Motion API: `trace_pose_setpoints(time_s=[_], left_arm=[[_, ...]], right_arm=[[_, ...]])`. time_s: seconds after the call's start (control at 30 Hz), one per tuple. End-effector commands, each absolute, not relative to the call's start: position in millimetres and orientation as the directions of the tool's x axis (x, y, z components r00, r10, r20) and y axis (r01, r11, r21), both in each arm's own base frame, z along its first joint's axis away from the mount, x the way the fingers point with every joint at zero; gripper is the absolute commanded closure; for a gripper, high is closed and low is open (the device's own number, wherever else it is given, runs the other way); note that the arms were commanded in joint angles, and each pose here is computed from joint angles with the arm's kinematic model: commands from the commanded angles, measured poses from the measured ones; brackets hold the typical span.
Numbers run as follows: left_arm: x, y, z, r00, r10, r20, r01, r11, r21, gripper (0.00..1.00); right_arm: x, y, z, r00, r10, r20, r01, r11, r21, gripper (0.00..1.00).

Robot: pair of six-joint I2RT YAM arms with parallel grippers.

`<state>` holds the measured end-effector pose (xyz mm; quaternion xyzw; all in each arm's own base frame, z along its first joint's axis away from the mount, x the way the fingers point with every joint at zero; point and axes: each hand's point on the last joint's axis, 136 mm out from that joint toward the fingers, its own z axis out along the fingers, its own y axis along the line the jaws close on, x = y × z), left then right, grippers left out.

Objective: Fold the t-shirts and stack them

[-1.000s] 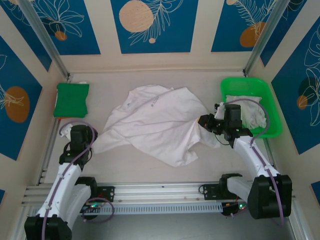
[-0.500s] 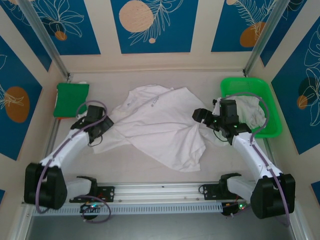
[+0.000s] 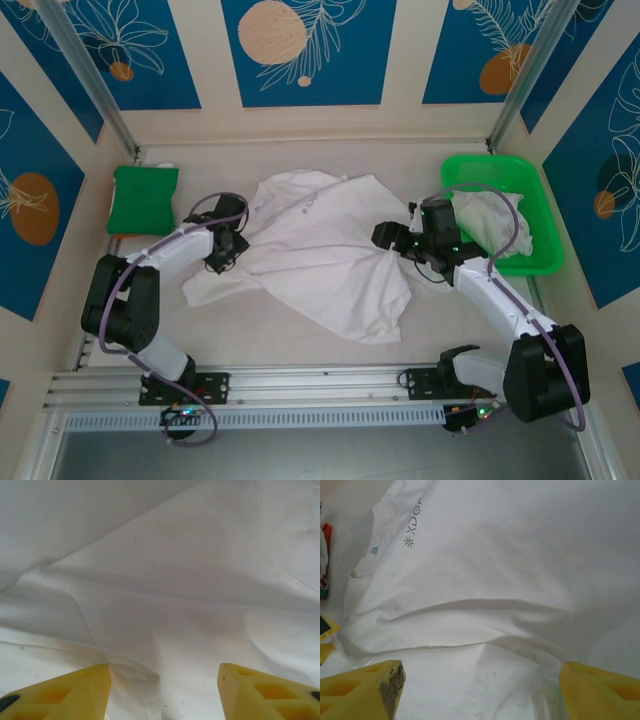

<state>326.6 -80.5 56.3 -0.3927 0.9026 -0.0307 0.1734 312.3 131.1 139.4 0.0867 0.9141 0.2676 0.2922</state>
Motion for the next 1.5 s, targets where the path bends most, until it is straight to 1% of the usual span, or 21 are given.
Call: trace_pose_setpoints(time_s=[0.0,0.1,0.2,0.37,0.5,0.7,0.8,0.97,1.1,1.13,1.17,1.23,1.3,1.33,1.4,1.47], left_arm=[[320,-84,46,-0.610,-0.752,-0.248,-0.727,0.656,-0.201,0.57],[312,-85,36,-0.604,-0.765,-0.224,-0.735,0.643,-0.216,0.82],[301,-80,36,-0.601,-0.766,-0.226,-0.739,0.641,-0.207,1.00],[275,-66,50,-0.603,-0.758,-0.247,-0.742,0.647,-0.175,1.00],[252,-58,66,-0.609,-0.750,-0.257,-0.733,0.656,-0.181,1.00],[216,-53,88,-0.612,-0.754,-0.237,-0.726,0.655,-0.209,1.00],[199,-56,88,-0.613,-0.765,-0.200,-0.728,0.644,-0.233,1.00],[174,-59,84,-0.624,-0.767,-0.151,-0.736,0.641,-0.218,1.00],[169,-58,82,-0.628,-0.763,-0.152,-0.735,0.646,-0.205,1.00],[171,-57,82,-0.627,-0.763,-0.161,-0.736,0.647,-0.201,0.97],[174,-56,84,-0.624,-0.761,-0.176,-0.735,0.648,-0.200,0.88],[182,-56,88,-0.620,-0.759,-0.196,-0.732,0.650,-0.203,0.77],[193,-58,92,-0.624,-0.750,-0.219,-0.721,0.661,-0.207,0.63],[198,-58,92,-0.623,-0.749,-0.226,-0.721,0.662,-0.206,0.58],[213,-60,93,-0.617,-0.745,-0.255,-0.715,0.666,-0.213,0.45],[232,-61,96,-0.604,-0.742,-0.293,-0.712,0.667,-0.221,0.36]], right_arm=[[325,147,146,-0.817,0.281,-0.503,-0.034,0.848,0.530,0.19],[336,171,143,-0.830,0.221,-0.512,-0.080,0.861,0.502,0.19],[349,194,134,-0.836,0.176,-0.520,-0.107,0.877,0.469,0.19],[377,230,109,-0.862,0.167,-0.478,-0.107,0.863,0.493,0.20],[397,263,81,-0.897,0.169,-0.410,-0.085,0.842,0.533,0.22],[422,299,48,-0.926,0.178,-0.333,-0.045,0.824,0.565,0.23],[435,308,33,-0.933,0.188,-0.306,-0.022,0.821,0.571,0.23],[459,317,19,-0.939,0.195,-0.283,-0.001,0.823,0.569,0.23],[482,321,10,-0.943,0.205,-0.261,0.022,0.823,0.568,0.23],[487,321,6,-0.944,0.212,-0.253,0.032,0.822,0.568,0.23],[494,322,4,-0.945,0.216,-0.245,0.039,0.819,0.572,0.23],[505,323,-3,-0.948,0.229,-0.222,0.061,0.813,0.579,0.23],[519,323,-8,-0.949,0.248,-0.193,0.091,0.806,0.586,0.23],[525,323,-9,-0.949,0.251,-0.189,0.093,0.800,0.593,0.23],[537,327,-4,-0.949,0.253,-0.189,0.085,0.782,0.617,0.23],[543,333,9,-0.948,0.240,-0.207,0.053,0.763,0.644,0.23]])
